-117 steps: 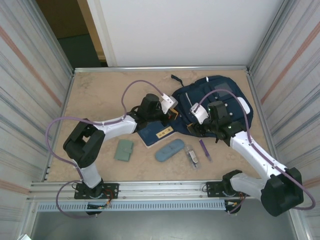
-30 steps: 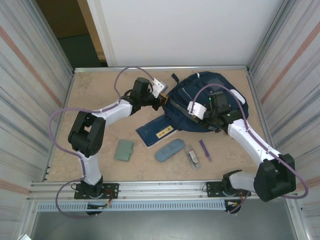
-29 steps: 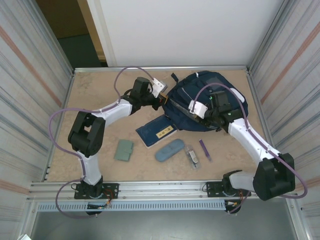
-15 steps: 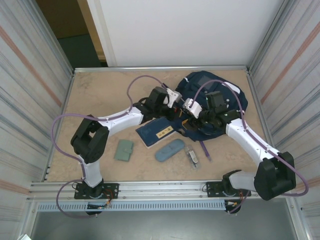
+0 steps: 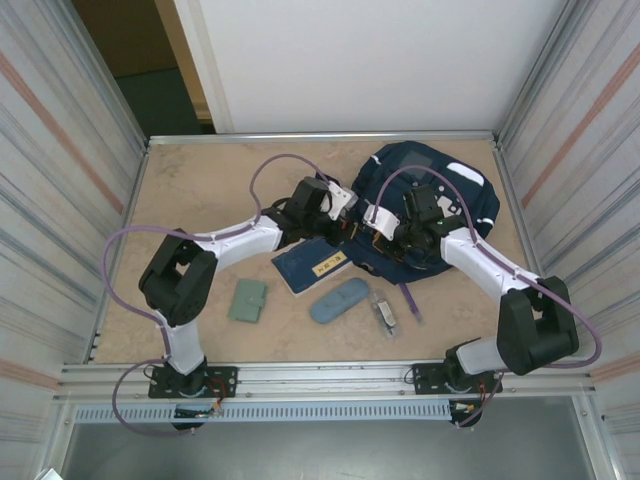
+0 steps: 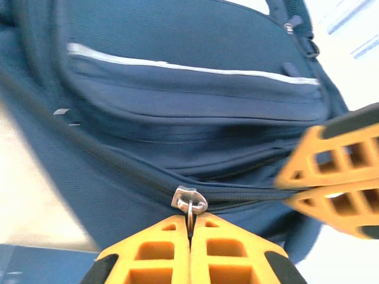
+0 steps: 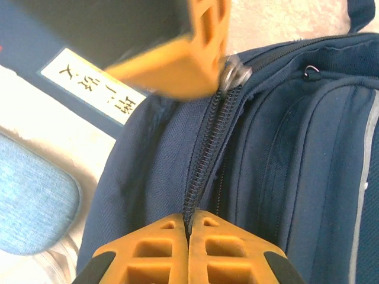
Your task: Pack the student bag
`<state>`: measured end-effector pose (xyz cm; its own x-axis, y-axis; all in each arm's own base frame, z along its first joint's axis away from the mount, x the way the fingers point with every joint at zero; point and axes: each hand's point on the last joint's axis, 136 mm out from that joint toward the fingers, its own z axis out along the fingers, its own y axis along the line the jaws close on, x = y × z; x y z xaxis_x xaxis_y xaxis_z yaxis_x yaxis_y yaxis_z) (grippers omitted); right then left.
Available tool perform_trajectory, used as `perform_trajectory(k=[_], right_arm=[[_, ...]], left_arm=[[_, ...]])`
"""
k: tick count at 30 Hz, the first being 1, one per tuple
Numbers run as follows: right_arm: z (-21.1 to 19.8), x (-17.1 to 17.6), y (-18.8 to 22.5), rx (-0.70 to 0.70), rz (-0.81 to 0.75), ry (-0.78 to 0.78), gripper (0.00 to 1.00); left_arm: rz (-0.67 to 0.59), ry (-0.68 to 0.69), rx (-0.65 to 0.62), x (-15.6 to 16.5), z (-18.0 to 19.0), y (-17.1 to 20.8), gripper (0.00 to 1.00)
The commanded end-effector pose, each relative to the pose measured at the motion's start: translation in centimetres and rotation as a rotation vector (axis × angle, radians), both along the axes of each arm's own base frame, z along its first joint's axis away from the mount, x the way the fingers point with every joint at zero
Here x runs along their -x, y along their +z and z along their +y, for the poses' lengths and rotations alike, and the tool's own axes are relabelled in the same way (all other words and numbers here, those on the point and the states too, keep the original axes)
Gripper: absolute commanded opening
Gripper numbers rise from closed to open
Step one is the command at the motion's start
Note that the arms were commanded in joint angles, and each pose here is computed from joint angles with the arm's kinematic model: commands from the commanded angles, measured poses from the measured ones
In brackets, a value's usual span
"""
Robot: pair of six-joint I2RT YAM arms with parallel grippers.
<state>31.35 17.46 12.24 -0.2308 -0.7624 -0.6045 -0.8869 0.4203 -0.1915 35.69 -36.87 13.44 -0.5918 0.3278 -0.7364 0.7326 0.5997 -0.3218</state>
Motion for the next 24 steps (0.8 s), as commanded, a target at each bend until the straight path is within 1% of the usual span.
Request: perform_trajectory(k=[1, 3, 4, 7, 8, 9, 10, 11, 12, 14, 15, 16, 17, 18, 19, 21, 22, 23, 24], right_arm=[[-2.0, 1.6, 0.0, 0.090, 0.000, 0.046, 0.00], [-1.8, 1.8, 0.6, 0.081, -0.012, 0.069, 0.00], [-1.7, 2.0, 0.7, 0.089, -0.007, 0.085, 0.00], [-2.2, 3.2, 0.3, 0.162, 0.020, 0.130, 0.00], [-2.6, 3.1, 0.4, 0.178, 0.007, 0.121, 0.00], [-2.9, 2.8, 0.6, 0.186, -0.019, 0.103, 0.00], [-3.0, 2.4, 0.9, 0.179, -0.043, 0.081, 0.00], [-2.7, 1.7, 1.7, 0.131, -0.057, 0.039, 0.05], [-2.1, 1.4, 2.7, 0.055, -0.052, 0.013, 0.14], [0.4, 1.5, 4.8, -0.133, 0.007, -0.004, 0.40], [1.4, 1.5, 5.5, -0.202, 0.028, -0.018, 0.46], [2.4, 1.6, 6.0, -0.258, 0.043, -0.017, 0.49], [3.2, 1.7, 6.1, -0.281, 0.042, -0.022, 0.55], [3.5, 1.5, 5.8, -0.281, 0.040, -0.032, 0.60], [3.5, 1.2, 5.2, -0.271, 0.046, -0.052, 0.63], [3.6, 0.9, 4.1, -0.262, 0.088, -0.076, 0.64], [3.8, 0.9, 3.5, -0.258, 0.121, -0.075, 0.65], [3.9, 0.9, 2.8, -0.251, 0.151, -0.085, 0.69], [3.9, 1.0, 2.3, -0.244, 0.169, -0.093, 0.69]], left_arm=[[-0.183, 0.204, -0.009, -7.7, 6.1, 4.9, 0.00], [-0.141, 0.225, 0.032, -9.4, 7.8, 4.7, 0.00], [-0.143, 0.240, 0.034, -10.0, 8.6, 4.8, 0.00], [-0.215, 0.275, -0.074, -11.3, 11.0, 3.9, 0.00], [-0.246, 0.278, -0.123, -11.6, 11.6, 3.5, 0.00], [-0.250, 0.274, -0.150, -11.9, 11.7, 3.0, 0.00], [-0.239, 0.261, -0.150, -11.9, 11.5, 2.8, 0.00], [-0.215, 0.233, -0.117, -11.6, 10.6, 2.8, 0.00], [-0.188, 0.208, -0.069, -11.1, 9.7, 3.1, 0.00], [-0.150, 0.145, 0.033, -9.0, 7.2, 4.3, 0.00], [-0.140, 0.137, 0.070, -8.2, 6.3, 5.0, 0.00], [-0.136, 0.124, 0.119, -7.0, 5.2, 6.0, 0.00], [-0.137, 0.094, 0.160, -5.7, 4.1, 6.9, 0.00], [-0.147, 0.068, 0.177, -4.4, 3.0, 7.5, 0.00], [-0.158, 0.046, 0.182, -3.2, 2.1, 8.0, 0.00], [-0.174, 0.012, 0.163, -1.5, 0.9, 8.5, 0.00], [-0.174, 0.013, 0.157, -1.1, 0.6, 8.6, 0.00], [-0.177, 0.004, 0.165, -0.7, 0.3, 8.8, 0.00], [-0.171, 0.008, 0.173, -0.5, 0.1, 8.8, 0.00]])
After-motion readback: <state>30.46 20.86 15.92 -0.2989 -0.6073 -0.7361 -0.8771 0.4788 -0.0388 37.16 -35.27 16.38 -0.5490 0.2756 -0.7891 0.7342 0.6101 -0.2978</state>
